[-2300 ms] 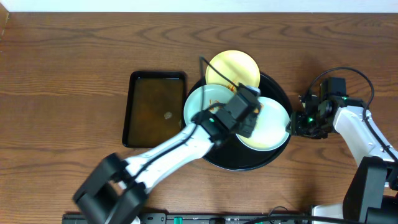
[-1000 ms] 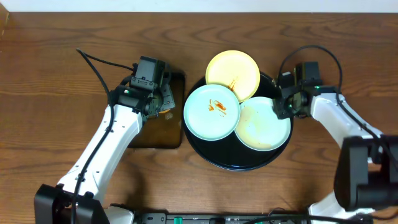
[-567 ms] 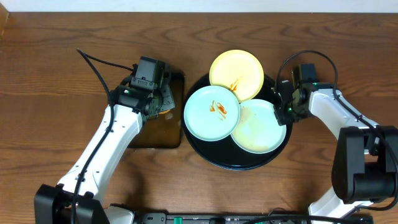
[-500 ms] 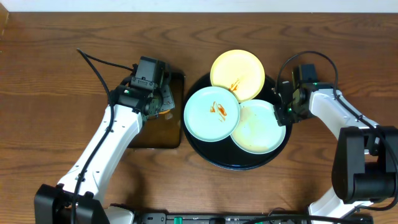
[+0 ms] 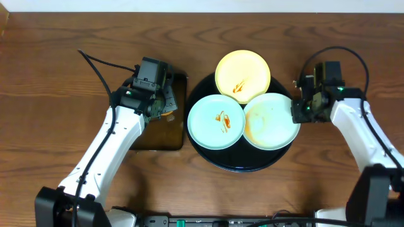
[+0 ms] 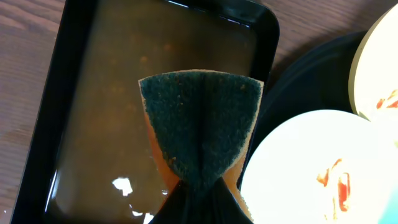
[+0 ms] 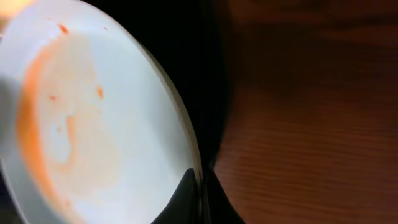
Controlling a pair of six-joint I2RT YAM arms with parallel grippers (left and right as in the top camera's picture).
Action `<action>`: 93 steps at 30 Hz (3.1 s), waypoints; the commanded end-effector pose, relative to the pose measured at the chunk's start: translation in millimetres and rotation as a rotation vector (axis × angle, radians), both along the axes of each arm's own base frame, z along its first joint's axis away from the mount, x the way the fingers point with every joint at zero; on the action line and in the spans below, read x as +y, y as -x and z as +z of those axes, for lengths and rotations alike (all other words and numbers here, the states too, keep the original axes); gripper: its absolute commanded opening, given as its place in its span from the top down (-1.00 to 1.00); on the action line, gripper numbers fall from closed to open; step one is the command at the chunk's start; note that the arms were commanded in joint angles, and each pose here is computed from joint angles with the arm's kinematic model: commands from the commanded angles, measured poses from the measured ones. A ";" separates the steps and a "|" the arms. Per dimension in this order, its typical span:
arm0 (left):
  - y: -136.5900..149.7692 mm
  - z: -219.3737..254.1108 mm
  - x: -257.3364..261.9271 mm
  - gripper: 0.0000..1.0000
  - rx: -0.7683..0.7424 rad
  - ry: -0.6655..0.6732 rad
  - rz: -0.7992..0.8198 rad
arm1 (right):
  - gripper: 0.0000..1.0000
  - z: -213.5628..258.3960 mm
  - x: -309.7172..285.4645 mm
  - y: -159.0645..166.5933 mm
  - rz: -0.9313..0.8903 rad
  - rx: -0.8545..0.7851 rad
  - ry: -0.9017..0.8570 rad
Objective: Clean dirty plates on tray and stack at the side
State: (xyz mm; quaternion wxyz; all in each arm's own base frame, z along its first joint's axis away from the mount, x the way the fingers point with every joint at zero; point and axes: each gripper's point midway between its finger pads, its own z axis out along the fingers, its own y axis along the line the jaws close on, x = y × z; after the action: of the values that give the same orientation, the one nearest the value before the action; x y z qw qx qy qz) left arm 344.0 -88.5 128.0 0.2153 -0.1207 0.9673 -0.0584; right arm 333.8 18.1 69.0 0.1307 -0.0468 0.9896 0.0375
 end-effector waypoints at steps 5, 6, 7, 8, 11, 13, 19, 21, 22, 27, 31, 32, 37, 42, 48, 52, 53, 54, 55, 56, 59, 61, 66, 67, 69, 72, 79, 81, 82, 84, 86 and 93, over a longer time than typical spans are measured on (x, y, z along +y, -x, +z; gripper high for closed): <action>2.1 -1.5 1.9 0.85 0.004 0.001 0.012 | 0.98 27.5 -30.1 -3.0 -0.068 -0.084 0.171; 2.1 -1.5 1.9 0.85 0.004 0.001 0.012 | 0.98 30.9 -27.9 -1.6 -0.059 -0.090 0.173; 2.1 -1.5 1.9 0.85 0.004 0.001 0.012 | 0.98 32.8 -25.7 0.3 -0.050 -0.089 0.174; 2.1 -1.5 1.9 0.85 0.004 0.001 0.012 | 0.98 35.4 -22.8 7.4 -0.037 -0.075 0.187; 2.1 -1.5 1.8 0.85 0.004 0.001 0.012 | 0.98 40.2 -39.8 17.1 -0.129 -0.059 0.310; 2.1 -1.5 1.8 0.85 0.004 0.001 0.012 | 0.98 43.9 -44.0 14.6 -0.138 -0.078 0.363; 2.1 -1.5 1.8 0.85 0.004 0.001 0.012 | 0.98 61.2 -19.4 -2.9 -0.069 -0.197 0.364; 2.1 -1.5 1.8 0.85 0.004 0.001 0.012 | 0.98 70.7 -8.0 -6.1 -0.025 -0.242 0.360; 2.1 -1.5 1.8 0.85 0.004 0.001 0.012 | 0.98 76.1 -2.2 -6.8 -0.005 -0.265 0.357; 2.1 -1.5 1.8 0.85 0.004 0.001 0.012 | 0.98 101.5 16.4 -3.9 0.058 -0.356 0.359; 2.1 -1.5 1.8 0.85 0.004 0.001 0.012 | 0.98 113.7 22.7 -0.7 0.124 -0.394 0.396; 2.1 -1.5 1.8 0.85 0.004 0.001 0.012 | 0.98 115.6 22.1 -0.4 0.130 -0.399 0.412; 2.1 -1.5 1.8 0.85 0.004 0.001 0.012 | 0.98 134.3 8.5 -1.5 0.083 -0.454 0.594; 2.1 -1.5 1.8 0.85 0.004 0.001 0.012 | 0.98 147.1 30.0 0.7 0.127 -0.521 0.669; 2.1 -1.5 1.8 0.85 0.004 0.001 0.012 | 0.98 163.9 30.9 4.3 0.107 -0.575 0.785; 2.1 -1.5 1.8 0.85 0.004 0.001 0.012 | 0.98 164.0 30.2 3.8 0.079 -0.583 0.769; 2.1 -1.5 1.8 0.85 0.004 0.001 0.012 | 0.98 164.1 30.4 3.8 0.075 -0.584 0.766; 2.1 -1.5 1.8 0.85 0.004 0.001 0.012 | 0.98 164.4 30.5 3.4 0.073 -0.587 0.765; 2.1 -1.5 1.8 0.85 0.004 0.001 0.012 | 0.98 164.5 30.7 3.2 0.073 -0.588 0.764; 2.0 -1.5 2.0 0.85 0.004 0.001 0.012 | 0.98 165.1 31.2 2.6 0.071 -0.592 0.762; 2.1 -1.5 1.8 0.85 0.004 0.001 0.012 | 0.98 165.8 31.4 1.8 0.060 -0.599 0.755; 2.1 -1.5 1.8 0.85 0.004 0.001 0.012 | 0.98 165.4 28.6 0.8 0.019 -0.606 0.732; 2.1 -1.5 1.9 0.85 0.004 0.001 0.012 | 0.98 150.2 8.2 -6.5 -0.074 -0.553 0.624; 2.1 -1.5 1.9 0.85 0.004 0.001 0.012 | 0.98 147.6 1.7 -7.9 -0.098 -0.541 0.613; 2.1 -1.5 1.9 0.85 0.004 0.001 0.012 | 0.98 140.7 -23.5 -11.6 -0.184 -0.507 0.593; 2.1 -1.5 1.9 0.85 0.004 0.001 0.012 | 0.98 128.4 -63.6 -15.7 -0.306 -0.454 0.561; 2.1 -1.5 1.9 0.85 0.004 0.001 0.012 | 0.98 89.9 -141.4 -17.9 -0.545 -0.346 0.449; 2.1 -1.5 1.9 0.85 0.004 0.001 0.012 | 0.98 71.5 -164.9 -15.9 -0.618 -0.304 0.403; 2.1 -1.5 1.9 0.85 0.004 0.001 0.012 | 0.98 65.0 -170.5 -15.7 -0.632 -0.291 0.385; 2.1 -1.5 1.9 0.85 0.004 0.001 0.012 | 0.98 50.9 -180.7 -16.8 -0.656 -0.267 0.336; 2.1 -1.5 1.9 0.85 0.004 0.000 0.012 | 0.98 37.6 -181.5 -21.2 -0.650 -0.252 0.262; 2.0 -1.4 1.9 0.85 0.003 0.001 0.012 | 0.70 31.5 -108.7 -37.9 -0.444 -0.234 -0.079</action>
State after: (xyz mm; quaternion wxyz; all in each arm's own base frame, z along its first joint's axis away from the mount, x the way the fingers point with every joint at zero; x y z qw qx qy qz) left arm 343.9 -89.0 127.9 0.2148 -0.1204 0.9674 -0.0596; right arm 358.2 -139.9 95.4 0.2387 0.2231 0.9420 -0.0768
